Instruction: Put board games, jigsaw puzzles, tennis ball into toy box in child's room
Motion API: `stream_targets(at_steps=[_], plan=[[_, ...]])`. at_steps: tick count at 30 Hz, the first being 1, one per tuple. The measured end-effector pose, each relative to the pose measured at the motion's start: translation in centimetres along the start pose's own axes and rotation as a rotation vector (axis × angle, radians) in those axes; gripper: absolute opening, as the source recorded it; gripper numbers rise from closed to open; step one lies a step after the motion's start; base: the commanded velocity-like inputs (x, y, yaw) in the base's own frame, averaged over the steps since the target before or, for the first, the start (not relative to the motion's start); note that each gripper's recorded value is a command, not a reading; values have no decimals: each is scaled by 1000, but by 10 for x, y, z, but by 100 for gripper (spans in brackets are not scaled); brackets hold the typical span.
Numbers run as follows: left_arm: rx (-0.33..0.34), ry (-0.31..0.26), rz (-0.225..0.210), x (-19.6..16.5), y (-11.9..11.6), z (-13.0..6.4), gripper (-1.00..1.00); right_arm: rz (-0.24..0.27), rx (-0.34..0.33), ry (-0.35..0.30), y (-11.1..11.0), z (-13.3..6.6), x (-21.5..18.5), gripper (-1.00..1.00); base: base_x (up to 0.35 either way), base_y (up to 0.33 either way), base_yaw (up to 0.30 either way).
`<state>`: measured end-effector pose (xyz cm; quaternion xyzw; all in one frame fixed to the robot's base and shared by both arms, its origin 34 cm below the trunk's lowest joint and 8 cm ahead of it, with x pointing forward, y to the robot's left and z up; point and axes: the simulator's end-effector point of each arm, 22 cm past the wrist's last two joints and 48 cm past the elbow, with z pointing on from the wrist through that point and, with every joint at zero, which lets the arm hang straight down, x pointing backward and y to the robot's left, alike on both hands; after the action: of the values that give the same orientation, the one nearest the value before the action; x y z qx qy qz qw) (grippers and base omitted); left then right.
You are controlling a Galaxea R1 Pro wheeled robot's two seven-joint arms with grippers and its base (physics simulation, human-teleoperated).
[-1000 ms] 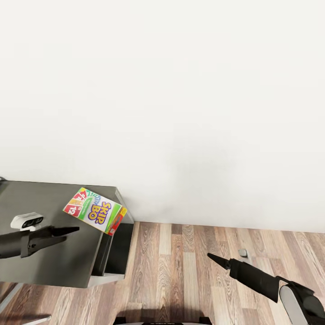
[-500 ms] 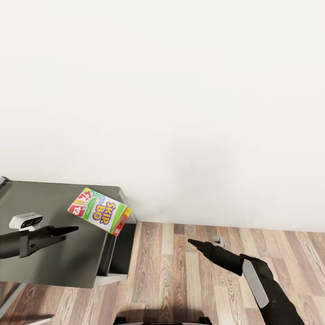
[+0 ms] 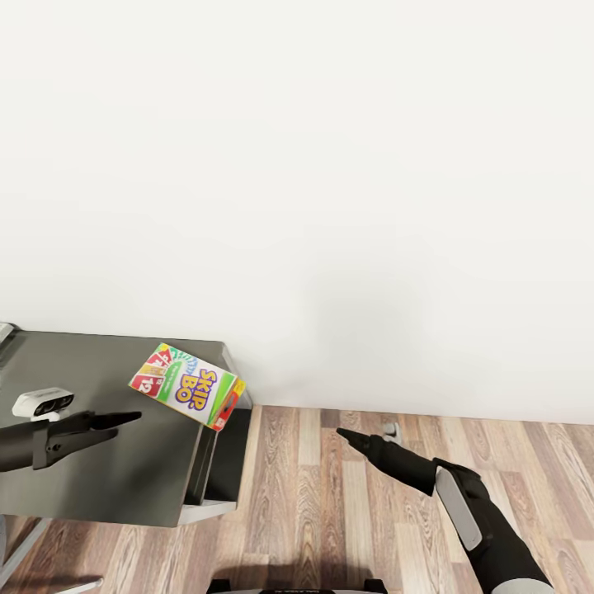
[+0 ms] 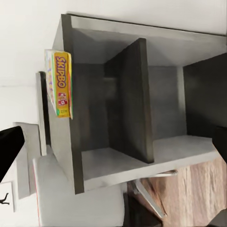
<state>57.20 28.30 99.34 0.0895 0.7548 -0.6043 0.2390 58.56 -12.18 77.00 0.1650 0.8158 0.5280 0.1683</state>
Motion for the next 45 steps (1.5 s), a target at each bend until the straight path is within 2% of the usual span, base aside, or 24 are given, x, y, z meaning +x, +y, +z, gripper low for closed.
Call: stream_targets(at_steps=[22,36,41,45], plan=[[-8,-3,-3,0,2,-2,100,12,-32,-7,6,4,3,100,6,65,0],[-6,-5,1,0,2,-1,100,30,-19,-8,-1,-1,1,100,1,57,0],[-3,-6,4,0,1,-1,100,67,-11,1,-10,8,3,100,0,5,0],[0,-6,8,-1,0,-1,100,97,-7,14,-14,26,-16,100,0,1,0]])
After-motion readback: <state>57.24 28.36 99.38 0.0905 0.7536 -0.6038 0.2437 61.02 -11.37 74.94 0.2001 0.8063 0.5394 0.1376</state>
